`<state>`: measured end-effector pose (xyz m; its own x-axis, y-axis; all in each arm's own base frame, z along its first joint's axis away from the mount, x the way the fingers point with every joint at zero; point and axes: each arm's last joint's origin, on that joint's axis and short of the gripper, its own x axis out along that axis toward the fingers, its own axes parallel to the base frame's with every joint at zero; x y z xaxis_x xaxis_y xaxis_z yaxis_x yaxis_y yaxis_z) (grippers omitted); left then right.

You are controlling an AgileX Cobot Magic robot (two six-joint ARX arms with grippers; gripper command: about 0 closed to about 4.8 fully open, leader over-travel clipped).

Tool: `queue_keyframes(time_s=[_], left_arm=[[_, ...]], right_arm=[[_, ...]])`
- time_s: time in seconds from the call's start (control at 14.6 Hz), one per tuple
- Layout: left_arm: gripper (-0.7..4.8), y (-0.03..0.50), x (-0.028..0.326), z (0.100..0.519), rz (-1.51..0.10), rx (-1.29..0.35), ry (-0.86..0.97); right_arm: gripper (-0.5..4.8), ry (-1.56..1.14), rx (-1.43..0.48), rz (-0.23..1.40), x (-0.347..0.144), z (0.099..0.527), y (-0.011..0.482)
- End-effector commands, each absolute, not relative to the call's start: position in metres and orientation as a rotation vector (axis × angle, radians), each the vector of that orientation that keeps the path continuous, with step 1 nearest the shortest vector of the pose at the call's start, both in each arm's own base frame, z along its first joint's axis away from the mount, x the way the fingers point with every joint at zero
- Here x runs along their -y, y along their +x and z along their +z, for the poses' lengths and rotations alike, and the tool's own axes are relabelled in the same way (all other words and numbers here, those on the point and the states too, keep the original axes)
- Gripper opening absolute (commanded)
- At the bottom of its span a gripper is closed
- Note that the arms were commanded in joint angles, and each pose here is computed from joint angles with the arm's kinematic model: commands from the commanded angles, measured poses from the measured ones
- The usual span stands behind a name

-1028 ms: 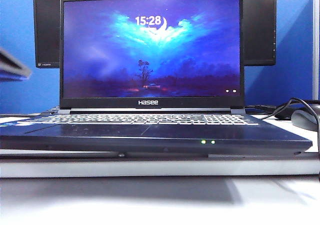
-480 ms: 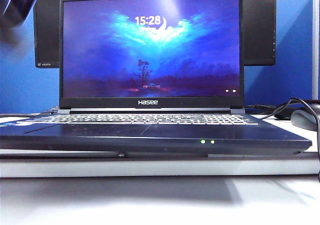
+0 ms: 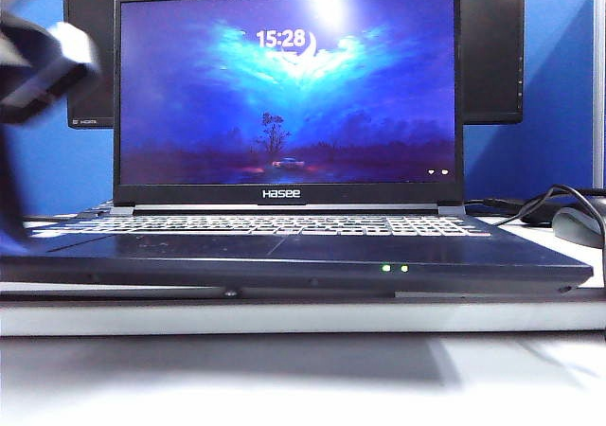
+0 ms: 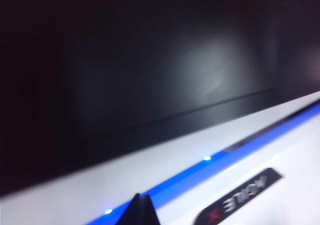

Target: Close the lid of the black laptop.

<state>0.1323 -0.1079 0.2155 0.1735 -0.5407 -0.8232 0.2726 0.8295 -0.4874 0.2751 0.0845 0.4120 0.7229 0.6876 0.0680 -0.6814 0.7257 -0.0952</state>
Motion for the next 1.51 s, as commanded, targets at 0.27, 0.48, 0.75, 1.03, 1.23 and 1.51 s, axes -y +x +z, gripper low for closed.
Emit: queue_keyframes(time_s=[0.27,0.48,0.75,1.03,1.23,1.51], left_arm=[[0.04,0.148,0.134,0.195,-0.653,-1.334,-0.238],[0.04,0.15,0.144,0.198,-0.675,-1.254,-0.257],[0.04,0.154,0.147,0.197,-0.666,-1.218,-0.248],[0.04,0.16,0.151,0.195,-0.675,-1.181,-0.248],[0.04,0.162,0.151,0.193,-0.656,-1.165,-0.223],[0.04,0.161,0.152,0.191,-0.661,-1.186,-0.216]], right_arm=[[0.23,-0.063,0.101,0.788,-0.093,0.428,0.302],[0.22,-0.05,0.041,0.834,-0.106,0.415,0.312],[0.21,-0.041,-0.049,0.864,-0.114,0.403,0.314],[0.2,-0.12,-0.183,0.821,-0.116,0.387,0.312],[0.2,-0.13,-0.226,0.819,-0.115,0.383,0.311],[0.13,-0.216,-0.188,0.719,-0.111,0.389,0.313]])
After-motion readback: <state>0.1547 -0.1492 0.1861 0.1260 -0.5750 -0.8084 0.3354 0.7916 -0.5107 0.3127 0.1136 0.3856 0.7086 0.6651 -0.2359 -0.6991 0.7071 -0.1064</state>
